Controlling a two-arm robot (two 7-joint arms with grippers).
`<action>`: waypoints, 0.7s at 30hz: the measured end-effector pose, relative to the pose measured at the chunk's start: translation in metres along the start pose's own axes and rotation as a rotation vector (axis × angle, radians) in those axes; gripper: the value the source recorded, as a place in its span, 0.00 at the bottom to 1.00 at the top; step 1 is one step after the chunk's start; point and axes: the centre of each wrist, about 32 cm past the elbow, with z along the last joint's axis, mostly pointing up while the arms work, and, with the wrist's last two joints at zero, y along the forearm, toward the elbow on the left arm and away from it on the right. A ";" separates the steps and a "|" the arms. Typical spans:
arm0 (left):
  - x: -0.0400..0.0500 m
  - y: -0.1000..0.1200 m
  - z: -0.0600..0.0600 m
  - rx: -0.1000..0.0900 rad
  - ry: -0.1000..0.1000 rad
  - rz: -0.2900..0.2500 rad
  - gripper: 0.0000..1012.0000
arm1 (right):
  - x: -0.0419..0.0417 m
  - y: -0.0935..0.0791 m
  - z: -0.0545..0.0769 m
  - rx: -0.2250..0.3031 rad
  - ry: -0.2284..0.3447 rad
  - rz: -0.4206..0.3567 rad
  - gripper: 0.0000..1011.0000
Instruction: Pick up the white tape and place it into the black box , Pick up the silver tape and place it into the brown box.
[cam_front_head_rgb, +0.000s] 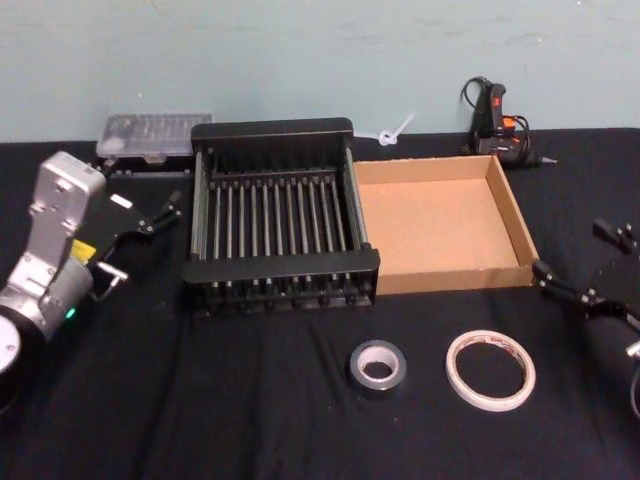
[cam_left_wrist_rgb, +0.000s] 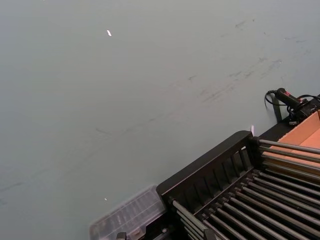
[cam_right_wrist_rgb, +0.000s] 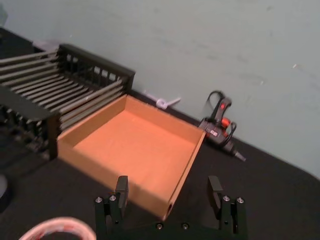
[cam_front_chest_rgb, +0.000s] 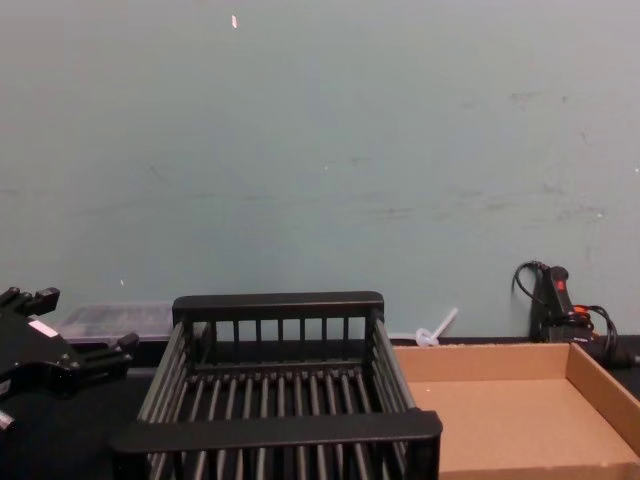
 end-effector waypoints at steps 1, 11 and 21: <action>0.0000 0.000 0.000 0.000 0.000 0.000 0.99 | -0.0007 -0.002 -0.001 -0.006 0.001 0.005 0.99; 0.0000 0.000 0.000 0.000 0.000 0.000 0.99 | -0.0116 -0.011 -0.010 -0.077 0.030 0.068 0.99; 0.0000 0.000 0.000 0.000 0.000 0.000 0.99 | -0.0183 -0.008 -0.018 -0.125 0.049 0.113 0.99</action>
